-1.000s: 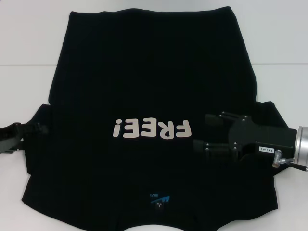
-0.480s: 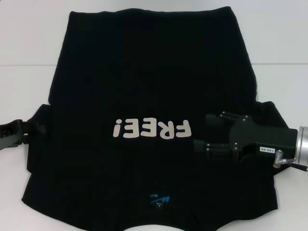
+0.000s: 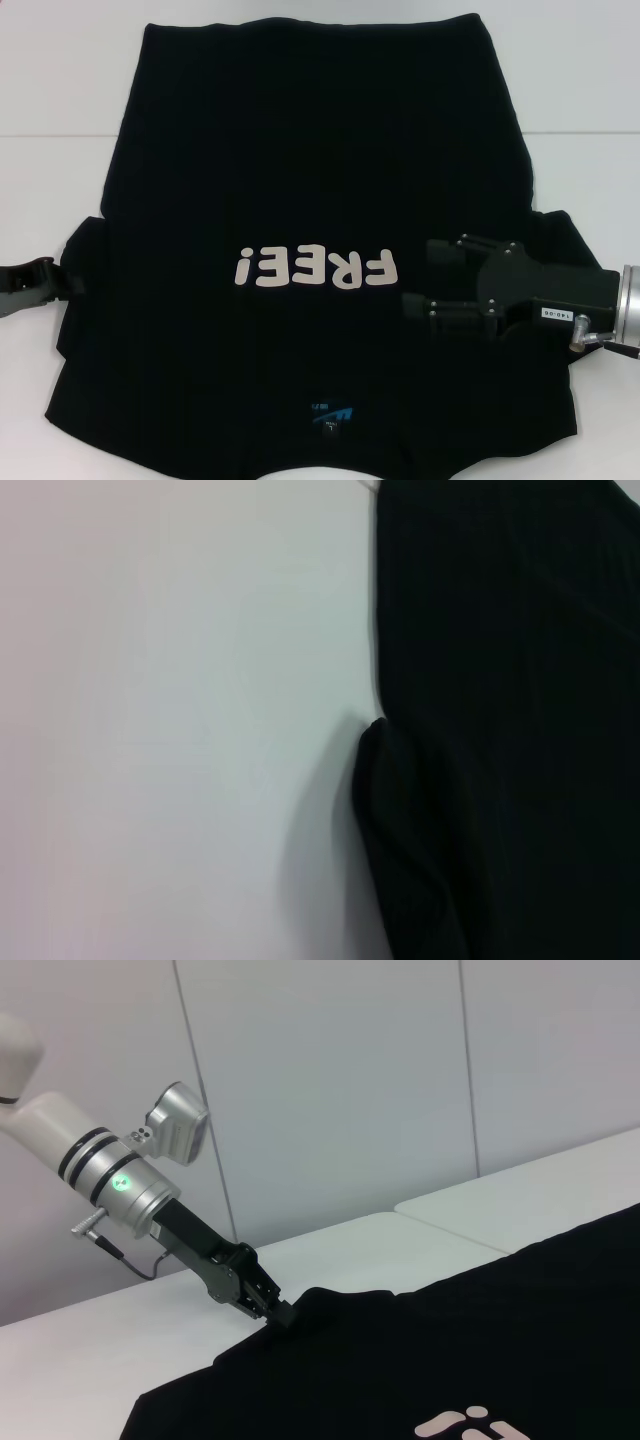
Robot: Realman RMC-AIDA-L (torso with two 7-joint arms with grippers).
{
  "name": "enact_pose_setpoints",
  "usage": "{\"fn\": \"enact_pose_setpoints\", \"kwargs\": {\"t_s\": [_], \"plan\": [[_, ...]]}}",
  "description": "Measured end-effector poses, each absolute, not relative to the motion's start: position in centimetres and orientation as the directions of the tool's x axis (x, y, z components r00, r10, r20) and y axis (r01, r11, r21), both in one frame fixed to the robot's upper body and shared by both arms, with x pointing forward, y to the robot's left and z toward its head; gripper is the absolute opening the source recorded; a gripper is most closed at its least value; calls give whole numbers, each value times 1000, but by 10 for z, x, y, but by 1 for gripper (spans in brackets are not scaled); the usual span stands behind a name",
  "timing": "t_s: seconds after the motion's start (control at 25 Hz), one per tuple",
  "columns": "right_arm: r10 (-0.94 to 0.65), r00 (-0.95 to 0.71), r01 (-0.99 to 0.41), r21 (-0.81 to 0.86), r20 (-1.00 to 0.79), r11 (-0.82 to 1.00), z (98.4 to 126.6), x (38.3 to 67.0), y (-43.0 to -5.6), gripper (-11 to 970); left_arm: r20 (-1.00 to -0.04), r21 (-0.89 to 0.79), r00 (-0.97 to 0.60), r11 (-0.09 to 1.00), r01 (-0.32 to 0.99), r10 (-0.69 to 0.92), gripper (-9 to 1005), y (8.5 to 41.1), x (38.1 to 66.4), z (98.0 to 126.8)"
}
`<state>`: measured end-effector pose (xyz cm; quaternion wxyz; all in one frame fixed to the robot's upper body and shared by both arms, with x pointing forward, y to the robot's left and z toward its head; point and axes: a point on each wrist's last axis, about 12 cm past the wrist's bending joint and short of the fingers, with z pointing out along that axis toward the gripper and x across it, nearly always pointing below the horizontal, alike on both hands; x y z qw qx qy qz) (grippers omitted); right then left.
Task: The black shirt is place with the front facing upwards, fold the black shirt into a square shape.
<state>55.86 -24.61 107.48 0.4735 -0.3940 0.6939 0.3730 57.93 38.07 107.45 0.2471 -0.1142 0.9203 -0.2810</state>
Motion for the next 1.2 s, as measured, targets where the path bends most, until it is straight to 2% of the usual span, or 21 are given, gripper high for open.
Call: {"fn": "enact_pose_setpoints", "kwargs": {"t_s": [0.16,0.4,0.68,1.2], "plan": [[-193,-241,-901,145,-951,409,1075,558,-246,916,-392,-573,-852,817,-70,-348,143,380,580,1075],[-192,-239,-902,144,-952,407,1075,559,-246,917,-397,-571,-851,819,-64,-343,4,379,582,1076],[-194,-235,-903,140,-953,405,1077,560,-245,917,-409,-561,-845,825,-67,-346,4,383,583,1078],[-192,-227,-902,132,-955,411,1077,561,-246,917,-454,-531,-801,840,-106,-389,5,409,577,1084]]}}
